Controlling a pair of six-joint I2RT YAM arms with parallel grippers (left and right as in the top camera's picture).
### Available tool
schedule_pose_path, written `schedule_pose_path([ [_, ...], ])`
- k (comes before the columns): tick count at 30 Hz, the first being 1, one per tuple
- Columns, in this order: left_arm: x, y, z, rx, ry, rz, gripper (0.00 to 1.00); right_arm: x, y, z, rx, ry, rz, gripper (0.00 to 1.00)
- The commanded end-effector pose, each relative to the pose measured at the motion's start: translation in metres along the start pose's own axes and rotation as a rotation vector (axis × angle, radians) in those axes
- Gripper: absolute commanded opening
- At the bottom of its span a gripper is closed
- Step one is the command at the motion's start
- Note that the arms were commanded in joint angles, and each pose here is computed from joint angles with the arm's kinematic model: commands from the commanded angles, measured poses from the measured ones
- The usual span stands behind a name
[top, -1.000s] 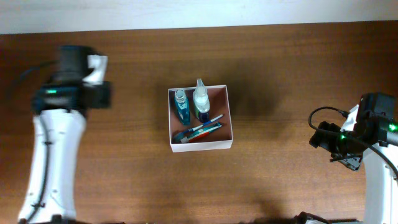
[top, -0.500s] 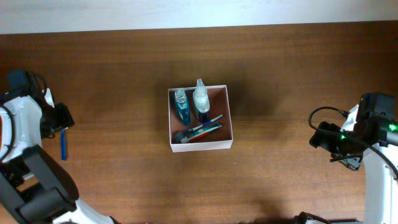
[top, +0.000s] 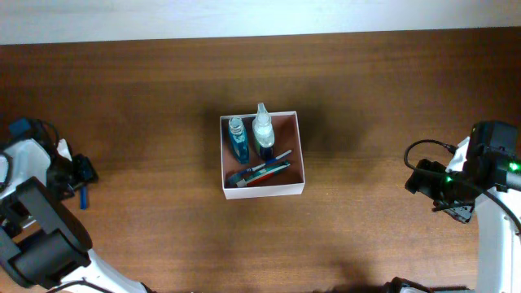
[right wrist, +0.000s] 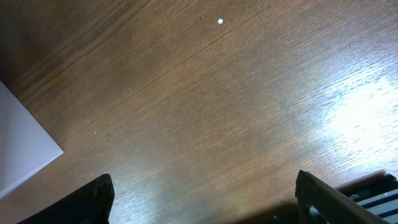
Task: Pack container
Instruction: 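Move left gripper to the blue razor and grasp it, then carry razor with left gripper and lower it into box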
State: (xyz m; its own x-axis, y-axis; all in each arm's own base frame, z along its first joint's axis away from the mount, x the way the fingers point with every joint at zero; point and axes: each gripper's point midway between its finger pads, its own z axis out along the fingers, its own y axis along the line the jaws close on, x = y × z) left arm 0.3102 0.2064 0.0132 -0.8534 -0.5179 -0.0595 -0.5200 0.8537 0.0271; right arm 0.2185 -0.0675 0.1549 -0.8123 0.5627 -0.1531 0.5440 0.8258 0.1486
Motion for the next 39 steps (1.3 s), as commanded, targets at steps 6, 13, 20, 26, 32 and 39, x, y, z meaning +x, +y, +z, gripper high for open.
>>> schedule_pose_path([
  [6,0.017,-0.0055,0.0262,0.024,0.032,0.022,0.64,0.0006,-0.0018,0.0015,0.016,0.002,-0.012,0.86],
  [13,0.0106,-0.0047,0.0283,0.019,0.001,0.024,0.64,0.0013,-0.002,0.0015,0.017,0.005,-0.012,0.86],
  [20,0.0104,-0.0054,0.0283,0.023,0.001,0.024,0.33,0.0013,-0.0026,0.0015,0.021,0.004,-0.012,0.86],
  [26,0.0116,-0.0054,0.0283,0.023,0.006,0.024,0.18,0.0013,-0.0026,0.0015,0.021,0.004,-0.012,0.86],
  [32,0.0124,-0.0055,0.0283,0.024,0.009,0.024,0.12,0.0013,-0.0026,0.0015,0.021,0.004,-0.012,0.86],
  [39,0.0135,-0.0055,0.0283,0.024,0.013,0.023,0.01,0.0011,-0.0026,0.0015,0.02,0.004,-0.012,0.85],
])
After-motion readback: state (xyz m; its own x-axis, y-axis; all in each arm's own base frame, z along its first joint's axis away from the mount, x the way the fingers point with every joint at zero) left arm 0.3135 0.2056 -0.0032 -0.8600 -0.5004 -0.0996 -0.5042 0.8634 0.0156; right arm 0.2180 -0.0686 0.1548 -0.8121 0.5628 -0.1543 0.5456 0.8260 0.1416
